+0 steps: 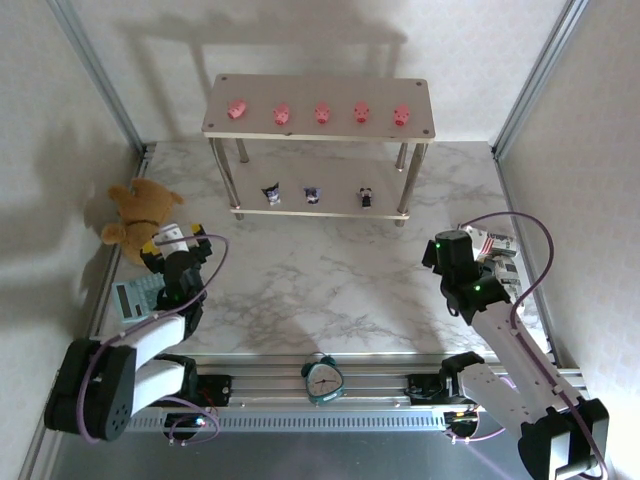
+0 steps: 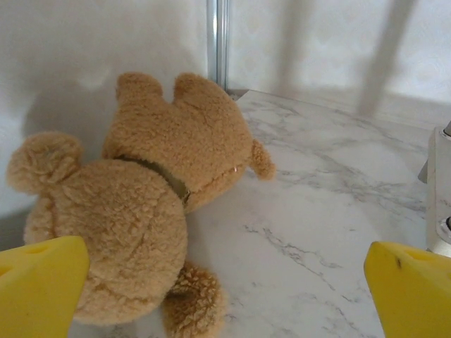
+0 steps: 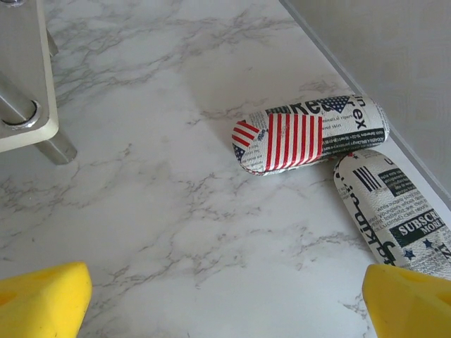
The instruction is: Place and organize the plastic toys onto the shelf
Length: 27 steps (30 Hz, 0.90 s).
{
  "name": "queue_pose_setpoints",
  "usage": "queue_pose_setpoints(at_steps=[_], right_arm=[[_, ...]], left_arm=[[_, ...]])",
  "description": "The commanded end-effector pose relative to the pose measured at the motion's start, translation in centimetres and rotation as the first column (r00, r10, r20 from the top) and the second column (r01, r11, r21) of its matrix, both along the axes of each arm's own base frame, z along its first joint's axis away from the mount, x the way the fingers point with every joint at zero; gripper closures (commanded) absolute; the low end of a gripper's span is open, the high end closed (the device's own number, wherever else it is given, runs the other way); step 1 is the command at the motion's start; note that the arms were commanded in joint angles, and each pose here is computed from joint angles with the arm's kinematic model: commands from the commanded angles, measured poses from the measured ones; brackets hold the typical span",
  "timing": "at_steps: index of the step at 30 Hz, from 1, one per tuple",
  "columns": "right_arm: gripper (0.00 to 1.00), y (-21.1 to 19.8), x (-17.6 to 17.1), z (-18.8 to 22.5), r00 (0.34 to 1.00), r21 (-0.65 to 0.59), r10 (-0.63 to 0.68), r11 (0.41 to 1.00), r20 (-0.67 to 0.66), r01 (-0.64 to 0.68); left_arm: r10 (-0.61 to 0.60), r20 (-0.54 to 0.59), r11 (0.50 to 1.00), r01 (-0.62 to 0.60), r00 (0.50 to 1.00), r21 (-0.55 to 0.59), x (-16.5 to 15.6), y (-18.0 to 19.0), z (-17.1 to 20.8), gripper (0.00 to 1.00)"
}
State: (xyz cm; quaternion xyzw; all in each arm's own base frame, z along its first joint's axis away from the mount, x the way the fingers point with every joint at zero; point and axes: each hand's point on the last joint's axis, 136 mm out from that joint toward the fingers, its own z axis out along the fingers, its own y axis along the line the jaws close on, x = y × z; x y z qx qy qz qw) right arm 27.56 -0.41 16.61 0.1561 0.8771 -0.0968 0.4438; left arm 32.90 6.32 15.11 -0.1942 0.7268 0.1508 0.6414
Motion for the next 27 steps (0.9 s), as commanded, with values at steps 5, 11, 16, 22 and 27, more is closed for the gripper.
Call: queue_pose_setpoints(at_steps=[5, 11, 16, 22, 27], right_arm=[[0.01, -0.6, 1.1, 0.1, 0.996, -0.006, -0.046, 0.999, 0.077, 0.047], [0.01, -0.3, 2.2, -0.5, 0.997, -0.012, -0.037, 0.999, 0.074, 0.038], [0.01, 0.1, 3.9, -1.4, 0.996, -0.016, -0.029, 0.999, 0.079, 0.031], [0.01, 1.4, 6.9, -2.2, 0.995, -0.081, 0.064, 0.995, 0.082, -0.058], [0.01, 2.6, 9.9, -2.1, 0.968, -0.194, 0.180, 0.970, 0.173, -0.145]], left_arm=[[-0.094, 0.110, 0.995, 0.096, 0.989, -0.016, 2.7, -1.2, 0.5, 0.00], [-0.130, 0.050, 0.989, 0.134, 0.990, -0.066, 4.8, -0.6, -1.4, 0.01], [-0.216, 0.101, 0.973, 0.223, 0.971, -0.064, 3.3, -1.6, -1.8, 0.01], [-0.239, 0.094, 0.968, 0.244, 0.967, -0.051, 3.7, -2.1, -1.7, 0.00], [-0.259, 0.096, 0.963, 0.264, 0.961, -0.043, 3.7, -2.5, -1.6, 0.00]])
